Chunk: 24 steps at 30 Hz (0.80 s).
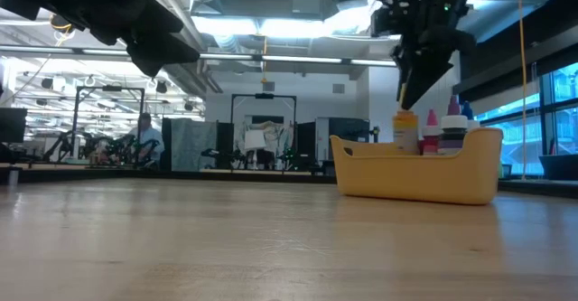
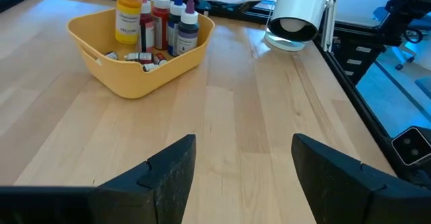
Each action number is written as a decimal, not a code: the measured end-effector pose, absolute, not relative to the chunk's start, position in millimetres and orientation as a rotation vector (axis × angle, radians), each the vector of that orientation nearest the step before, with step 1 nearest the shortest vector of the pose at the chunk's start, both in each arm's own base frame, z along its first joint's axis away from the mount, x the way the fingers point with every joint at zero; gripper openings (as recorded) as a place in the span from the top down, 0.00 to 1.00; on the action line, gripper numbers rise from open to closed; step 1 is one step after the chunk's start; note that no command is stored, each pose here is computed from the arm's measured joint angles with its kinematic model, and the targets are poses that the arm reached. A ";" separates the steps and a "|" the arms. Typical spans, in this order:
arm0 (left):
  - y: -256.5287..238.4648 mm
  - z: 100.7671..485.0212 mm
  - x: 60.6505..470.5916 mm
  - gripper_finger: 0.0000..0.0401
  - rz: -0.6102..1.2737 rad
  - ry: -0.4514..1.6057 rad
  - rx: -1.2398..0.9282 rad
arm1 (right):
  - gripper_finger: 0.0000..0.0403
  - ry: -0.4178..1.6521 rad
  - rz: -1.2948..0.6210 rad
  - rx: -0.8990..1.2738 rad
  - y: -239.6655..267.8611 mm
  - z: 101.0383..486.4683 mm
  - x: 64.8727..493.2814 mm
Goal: Pick & Place food coloring
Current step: Put the large yellow food coloring bottle in the yellow bin
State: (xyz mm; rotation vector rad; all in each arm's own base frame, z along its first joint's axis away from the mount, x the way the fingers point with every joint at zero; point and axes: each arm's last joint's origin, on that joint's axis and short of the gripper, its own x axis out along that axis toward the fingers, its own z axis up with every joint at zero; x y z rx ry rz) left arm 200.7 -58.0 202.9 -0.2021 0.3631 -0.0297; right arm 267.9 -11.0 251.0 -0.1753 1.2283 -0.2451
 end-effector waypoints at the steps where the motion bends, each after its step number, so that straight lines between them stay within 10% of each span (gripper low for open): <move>1: -58.0 203.0 200.6 0.40 -0.030 0.363 -0.202 | 0.67 1.237 -0.250 -0.173 -12.6 249.7 267.1; 24: -58.0 203.0 200.6 0.40 -0.030 0.363 -0.203 | 0.65 1.295 -0.242 -0.106 -30.0 215.1 255.2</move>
